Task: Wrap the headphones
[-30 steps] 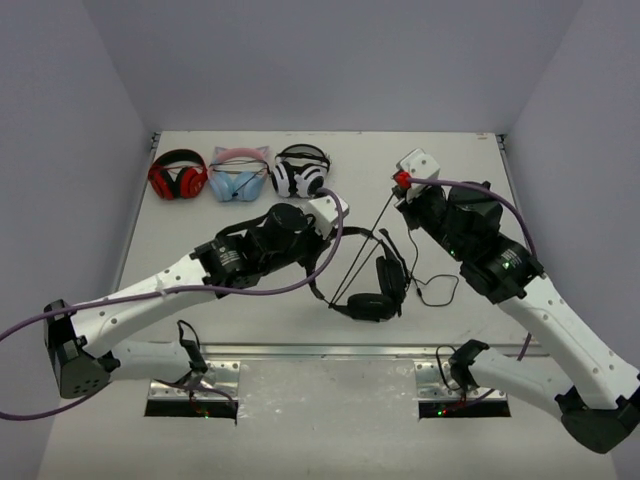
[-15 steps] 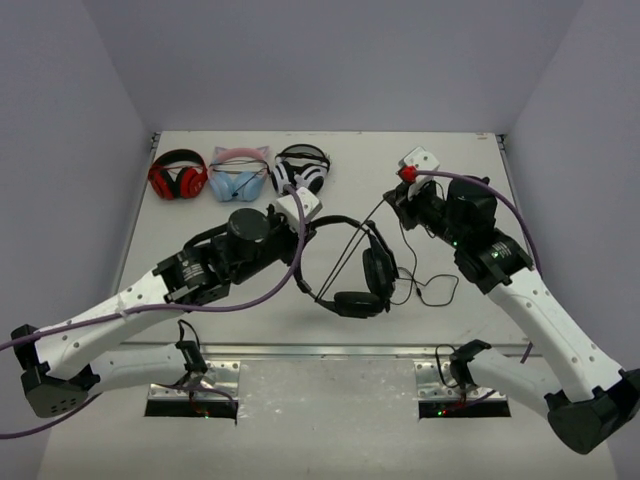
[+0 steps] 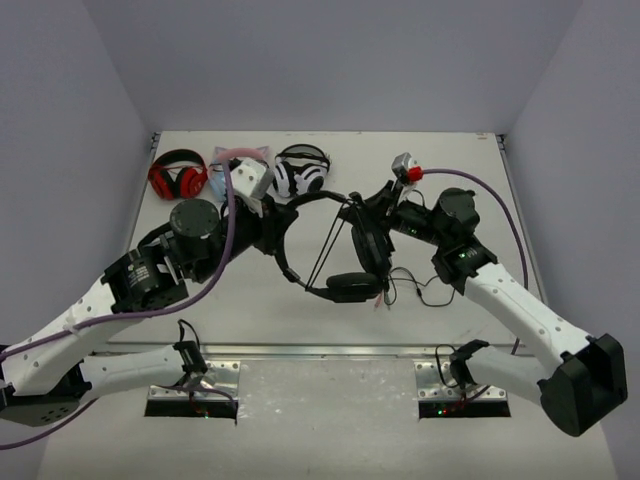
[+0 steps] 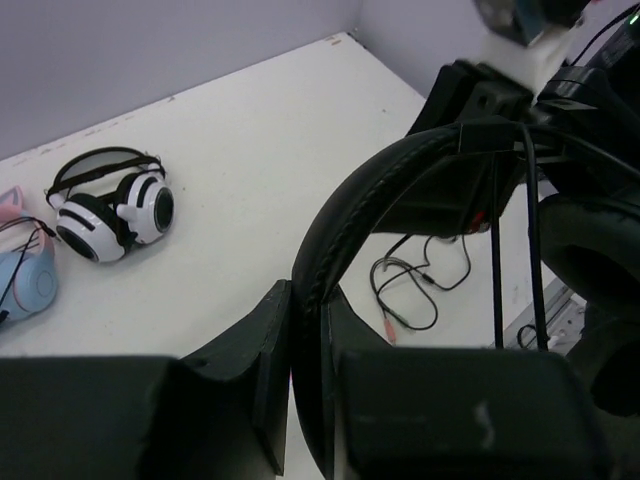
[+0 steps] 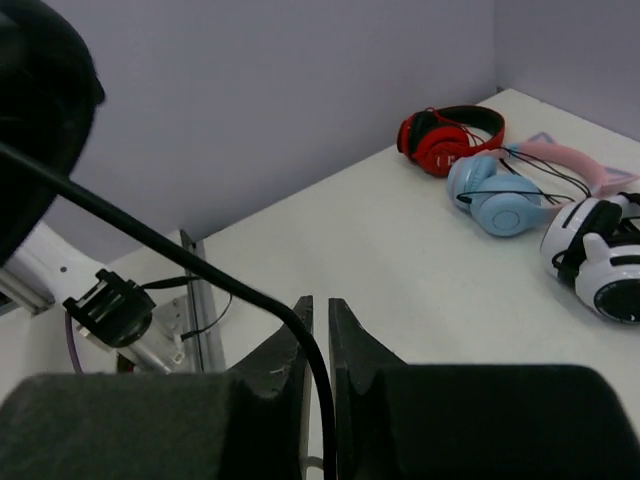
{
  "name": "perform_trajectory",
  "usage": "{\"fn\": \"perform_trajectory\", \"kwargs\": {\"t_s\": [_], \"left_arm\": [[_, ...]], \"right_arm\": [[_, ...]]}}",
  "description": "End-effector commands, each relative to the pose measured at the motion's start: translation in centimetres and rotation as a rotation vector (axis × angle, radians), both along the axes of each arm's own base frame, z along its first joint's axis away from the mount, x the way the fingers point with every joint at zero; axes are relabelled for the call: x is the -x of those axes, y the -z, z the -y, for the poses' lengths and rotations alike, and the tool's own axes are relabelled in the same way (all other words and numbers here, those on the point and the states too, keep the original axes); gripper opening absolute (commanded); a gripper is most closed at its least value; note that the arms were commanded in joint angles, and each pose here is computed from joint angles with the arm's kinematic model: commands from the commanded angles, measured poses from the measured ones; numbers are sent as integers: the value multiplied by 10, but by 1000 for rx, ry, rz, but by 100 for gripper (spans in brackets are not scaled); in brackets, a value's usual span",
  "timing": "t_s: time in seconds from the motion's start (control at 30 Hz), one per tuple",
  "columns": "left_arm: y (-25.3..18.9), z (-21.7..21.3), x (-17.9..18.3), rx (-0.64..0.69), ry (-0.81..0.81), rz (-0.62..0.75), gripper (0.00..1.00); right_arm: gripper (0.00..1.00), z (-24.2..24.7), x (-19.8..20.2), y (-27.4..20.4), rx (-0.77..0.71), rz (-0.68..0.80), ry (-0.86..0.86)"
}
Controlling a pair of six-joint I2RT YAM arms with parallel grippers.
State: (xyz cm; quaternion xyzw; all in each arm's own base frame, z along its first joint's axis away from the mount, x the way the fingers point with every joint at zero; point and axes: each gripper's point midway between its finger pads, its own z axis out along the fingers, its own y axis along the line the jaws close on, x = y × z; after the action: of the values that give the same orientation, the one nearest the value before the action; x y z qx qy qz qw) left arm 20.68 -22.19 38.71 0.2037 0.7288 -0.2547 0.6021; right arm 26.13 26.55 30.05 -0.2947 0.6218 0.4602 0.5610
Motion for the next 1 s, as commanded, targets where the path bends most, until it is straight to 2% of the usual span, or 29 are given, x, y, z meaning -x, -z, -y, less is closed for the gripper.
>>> {"fn": "perform_trajectory", "kwargs": {"t_s": [0.0, 0.03, 0.1, 0.2, 0.33, 0.4, 0.5, 0.6, 0.67, 0.8, 0.9, 0.93, 0.97], "left_arm": [[-128, -5, 22, 414, 48, 105, 0], [-126, 1, 20, 400, 53, 86, 0], [-134, 4, 20, 419, 62, 70, 0], [-139, 9, 17, 430, 57, 57, 0], [-138, -1, 8, 444, -24, 50, 0], [-139, -19, -3, 471, -144, 41, 0], [-146, -45, -16, 478, -308, 38, 0], [-161, -54, -22, 491, -369, 44, 0], [-176, -55, -20, 516, -365, 49, 0], [-172, -42, -26, 487, -352, 35, 0], [-159, -34, -28, 460, -336, 12, 0], [-153, -31, -28, 457, -328, -1, 0], [-151, -32, -26, 460, -327, -5, 0]], "right_arm": [[12, -14, 6, 6, -139, -150, -87], [15, -17, 9, -8, -190, -94, -111], [22, -30, 13, -5, -231, -135, -157], [23, -55, 12, -14, -254, -111, -200], [14, -83, 7, 0, -256, -147, -241], [7, -87, 5, 25, -242, -197, -241], [3, -85, 7, 58, -232, -247, -223], [5, -85, 10, 77, -236, -271, -236], [12, -89, 10, 80, -239, -279, -245], [20, -102, 4, 86, -233, -287, -260], [37, -112, -3, 83, -241, -272, -250], [47, -114, -8, 88, -238, -278, -239], [51, -116, -16, 85, -249, -268, -210]]}}
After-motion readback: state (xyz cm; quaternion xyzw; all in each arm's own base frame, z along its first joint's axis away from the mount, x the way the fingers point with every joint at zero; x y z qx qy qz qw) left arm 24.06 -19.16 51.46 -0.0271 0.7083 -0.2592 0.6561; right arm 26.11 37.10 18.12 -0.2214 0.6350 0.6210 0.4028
